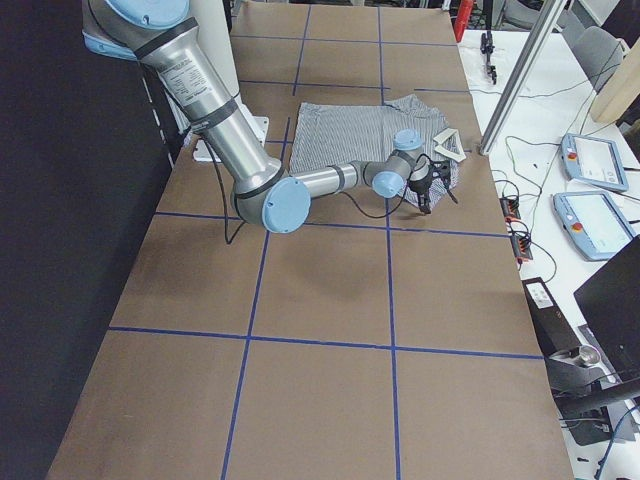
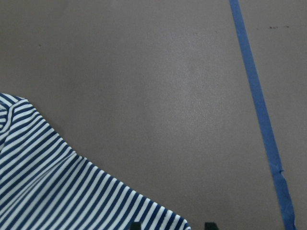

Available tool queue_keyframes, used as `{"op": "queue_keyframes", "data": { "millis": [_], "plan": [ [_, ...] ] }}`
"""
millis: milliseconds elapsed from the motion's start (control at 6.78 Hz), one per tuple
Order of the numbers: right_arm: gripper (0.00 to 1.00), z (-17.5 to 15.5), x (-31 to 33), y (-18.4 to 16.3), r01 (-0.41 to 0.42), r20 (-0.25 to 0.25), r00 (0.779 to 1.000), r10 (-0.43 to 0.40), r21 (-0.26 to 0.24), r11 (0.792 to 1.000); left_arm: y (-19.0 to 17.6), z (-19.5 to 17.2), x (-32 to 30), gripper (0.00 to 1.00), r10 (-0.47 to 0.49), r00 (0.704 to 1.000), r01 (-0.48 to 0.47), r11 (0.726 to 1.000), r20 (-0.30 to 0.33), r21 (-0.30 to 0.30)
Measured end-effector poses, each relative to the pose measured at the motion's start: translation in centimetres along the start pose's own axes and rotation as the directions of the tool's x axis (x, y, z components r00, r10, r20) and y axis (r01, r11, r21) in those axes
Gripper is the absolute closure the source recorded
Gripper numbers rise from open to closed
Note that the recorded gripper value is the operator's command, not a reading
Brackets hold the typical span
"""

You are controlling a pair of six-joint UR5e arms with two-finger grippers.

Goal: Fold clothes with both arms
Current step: 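Move the right gripper over the sleeve nearest it and grasp its edge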

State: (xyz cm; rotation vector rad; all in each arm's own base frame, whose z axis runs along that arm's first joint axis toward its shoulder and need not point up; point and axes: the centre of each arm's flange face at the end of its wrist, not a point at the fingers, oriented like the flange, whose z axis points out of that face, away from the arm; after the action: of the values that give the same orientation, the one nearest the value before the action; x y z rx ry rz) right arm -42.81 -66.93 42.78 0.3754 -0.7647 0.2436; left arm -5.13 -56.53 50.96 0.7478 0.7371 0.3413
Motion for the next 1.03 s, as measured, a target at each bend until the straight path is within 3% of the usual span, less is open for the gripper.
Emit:
{"op": "queue_keyframes", "data": {
  "millis": [148, 443, 590, 738, 1033],
  "plan": [
    [0.48, 0.23, -0.03, 0.19, 0.002, -0.005, 1.0, -0.002, 0.002, 1.0, 0.04, 0.01, -0.01, 0.0, 0.0, 1.0, 0.0, 1.0, 0.0, 0.0],
    [0.73, 0.44, -0.19, 0.47, 0.005, -0.01, 1.0, -0.005, 0.004, 1.0, 0.18, 0.04, -0.03, 0.0, -0.002, 1.0, 0.002, 1.0, 0.0, -0.002],
    [0.91, 0.48, -0.19, 0.49, 0.005, -0.011, 1.0, -0.005, 0.004, 1.0, 0.22, 0.04, -0.04, 0.0, -0.002, 1.0, 0.002, 1.0, 0.0, -0.002],
    [1.0, 0.57, -0.13, 0.55, 0.005, -0.012, 1.0, -0.005, 0.003, 1.0, 0.25, 0.05, -0.04, 0.0, -0.002, 1.0, 0.002, 1.0, 0.0, -0.002],
    [1.0, 0.64, -0.05, 0.57, 0.007, -0.016, 1.0, -0.006, 0.003, 1.0, 0.34, 0.06, -0.04, 0.0, -0.002, 1.0, 0.002, 1.0, -0.001, -0.003]
  ]
}}
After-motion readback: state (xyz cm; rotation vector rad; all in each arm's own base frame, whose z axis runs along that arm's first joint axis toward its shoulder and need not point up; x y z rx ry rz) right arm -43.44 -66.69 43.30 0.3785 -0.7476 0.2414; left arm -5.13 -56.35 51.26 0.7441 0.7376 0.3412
